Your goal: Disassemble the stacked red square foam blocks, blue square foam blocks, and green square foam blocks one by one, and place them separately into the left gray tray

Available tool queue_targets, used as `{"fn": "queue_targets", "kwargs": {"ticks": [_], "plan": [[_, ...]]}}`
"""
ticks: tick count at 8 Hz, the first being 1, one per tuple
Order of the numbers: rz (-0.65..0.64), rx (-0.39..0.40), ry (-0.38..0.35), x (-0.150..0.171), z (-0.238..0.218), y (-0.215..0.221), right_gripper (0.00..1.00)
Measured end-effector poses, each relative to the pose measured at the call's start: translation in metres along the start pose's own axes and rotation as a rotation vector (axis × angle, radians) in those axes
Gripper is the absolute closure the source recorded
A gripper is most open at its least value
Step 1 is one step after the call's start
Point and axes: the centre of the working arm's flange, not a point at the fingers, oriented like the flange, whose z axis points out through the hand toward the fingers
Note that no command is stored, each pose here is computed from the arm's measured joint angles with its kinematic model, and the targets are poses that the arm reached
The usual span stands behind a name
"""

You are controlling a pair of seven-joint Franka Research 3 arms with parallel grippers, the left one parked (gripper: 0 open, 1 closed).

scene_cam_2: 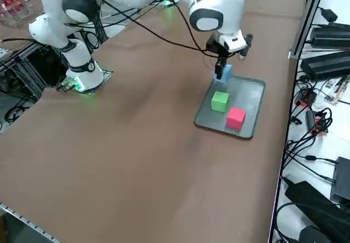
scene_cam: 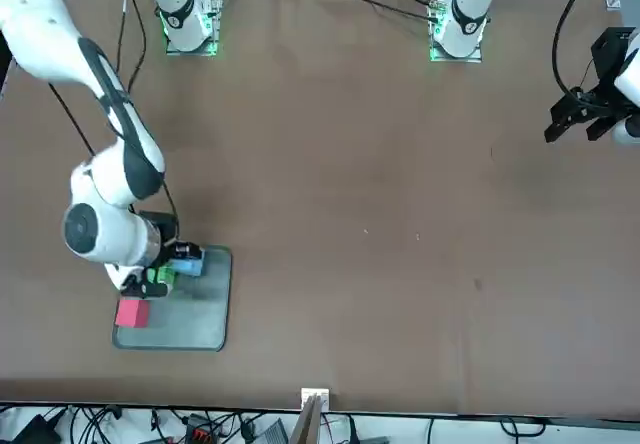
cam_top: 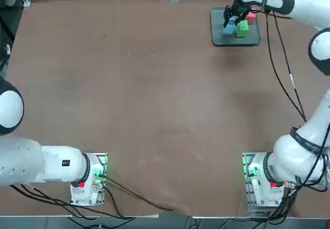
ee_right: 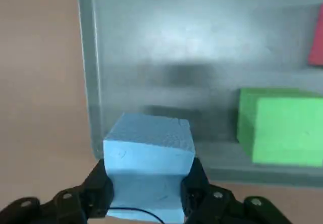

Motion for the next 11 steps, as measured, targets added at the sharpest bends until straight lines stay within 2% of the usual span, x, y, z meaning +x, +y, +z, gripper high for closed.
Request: {"fn": "queue_targets", "kwargs": {"ticks": [4, 6, 10, 11], "plan": [[-0.008, -0.027, 0.034, 0.01, 0.042, -0.007, 0.29], [-0.018, -0.028, 0.037, 0.009, 0.043, -0.014, 0.0], [-0.039, -0.066, 0.068, 0.014, 0.026, -0.015, 0.0], [-0.041, -0.089, 0.05, 0.012, 0.01, -0.016, 0.0]]}}
